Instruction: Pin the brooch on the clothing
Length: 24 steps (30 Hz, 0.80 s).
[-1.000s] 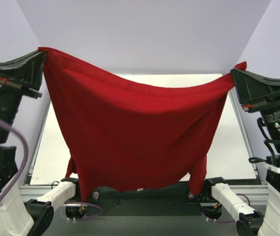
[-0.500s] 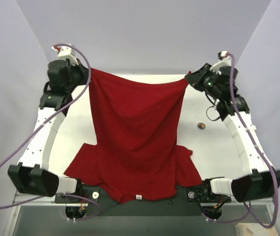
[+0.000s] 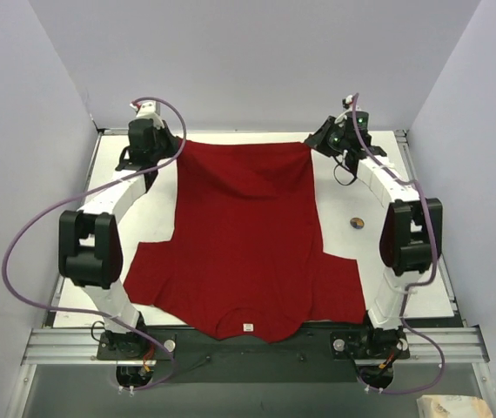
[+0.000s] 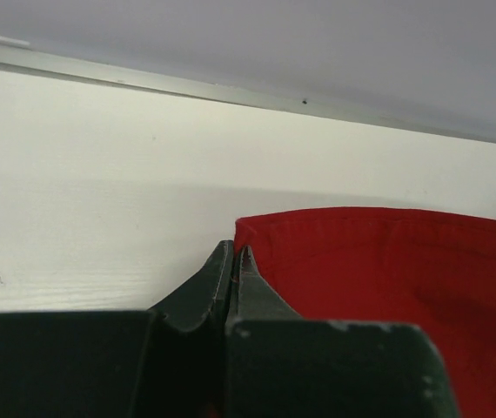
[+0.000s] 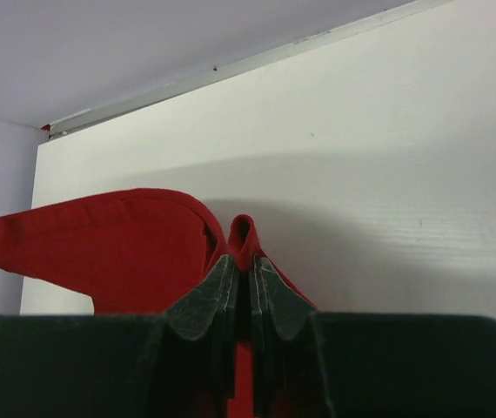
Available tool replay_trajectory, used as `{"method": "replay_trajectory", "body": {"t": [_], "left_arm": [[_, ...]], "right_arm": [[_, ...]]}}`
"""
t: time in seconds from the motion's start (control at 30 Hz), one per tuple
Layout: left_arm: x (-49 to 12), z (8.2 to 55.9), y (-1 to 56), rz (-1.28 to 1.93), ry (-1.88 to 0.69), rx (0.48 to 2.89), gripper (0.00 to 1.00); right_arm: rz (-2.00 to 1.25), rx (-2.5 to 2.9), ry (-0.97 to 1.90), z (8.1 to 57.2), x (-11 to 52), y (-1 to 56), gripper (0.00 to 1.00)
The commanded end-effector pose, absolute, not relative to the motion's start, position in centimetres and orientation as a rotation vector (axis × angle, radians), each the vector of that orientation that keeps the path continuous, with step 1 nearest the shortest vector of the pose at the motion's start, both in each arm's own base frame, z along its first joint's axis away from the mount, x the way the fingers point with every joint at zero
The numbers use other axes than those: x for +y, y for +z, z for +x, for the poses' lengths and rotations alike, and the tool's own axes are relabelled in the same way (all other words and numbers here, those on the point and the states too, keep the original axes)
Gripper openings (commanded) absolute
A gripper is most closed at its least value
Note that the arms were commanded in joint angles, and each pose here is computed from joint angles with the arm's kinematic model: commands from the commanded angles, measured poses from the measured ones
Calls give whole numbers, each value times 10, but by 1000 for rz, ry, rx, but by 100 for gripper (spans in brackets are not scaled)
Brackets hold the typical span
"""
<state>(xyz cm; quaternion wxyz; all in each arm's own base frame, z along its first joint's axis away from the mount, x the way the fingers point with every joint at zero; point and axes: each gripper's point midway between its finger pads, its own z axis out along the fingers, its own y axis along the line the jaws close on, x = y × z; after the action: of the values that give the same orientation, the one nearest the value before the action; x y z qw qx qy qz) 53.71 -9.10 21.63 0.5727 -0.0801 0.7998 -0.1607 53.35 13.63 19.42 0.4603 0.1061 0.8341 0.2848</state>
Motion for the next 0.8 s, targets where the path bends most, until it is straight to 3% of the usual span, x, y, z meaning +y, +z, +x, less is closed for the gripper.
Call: {"method": "replay_trajectory", "body": {"t": [0.0,0.27,0.67,0.73,0.77], "left_arm": [[-85,581,233,-182,-382,1756,0],[-70,614,205,-224,-364,1758,0],[-55,660,157,-274,-354,1792,0],[-48,667,161,-295,-349,1785,9],[-48,669,155,-298,-358,1801,33]], "right_arm": [[229,1907,772,579,135,220,0],[244,1916,796,641,133,184,0],[306,1941,822,683,135,138,0],[297,1933,824,687,135,140,6],[296,1925,824,688,133,141,13]]}}
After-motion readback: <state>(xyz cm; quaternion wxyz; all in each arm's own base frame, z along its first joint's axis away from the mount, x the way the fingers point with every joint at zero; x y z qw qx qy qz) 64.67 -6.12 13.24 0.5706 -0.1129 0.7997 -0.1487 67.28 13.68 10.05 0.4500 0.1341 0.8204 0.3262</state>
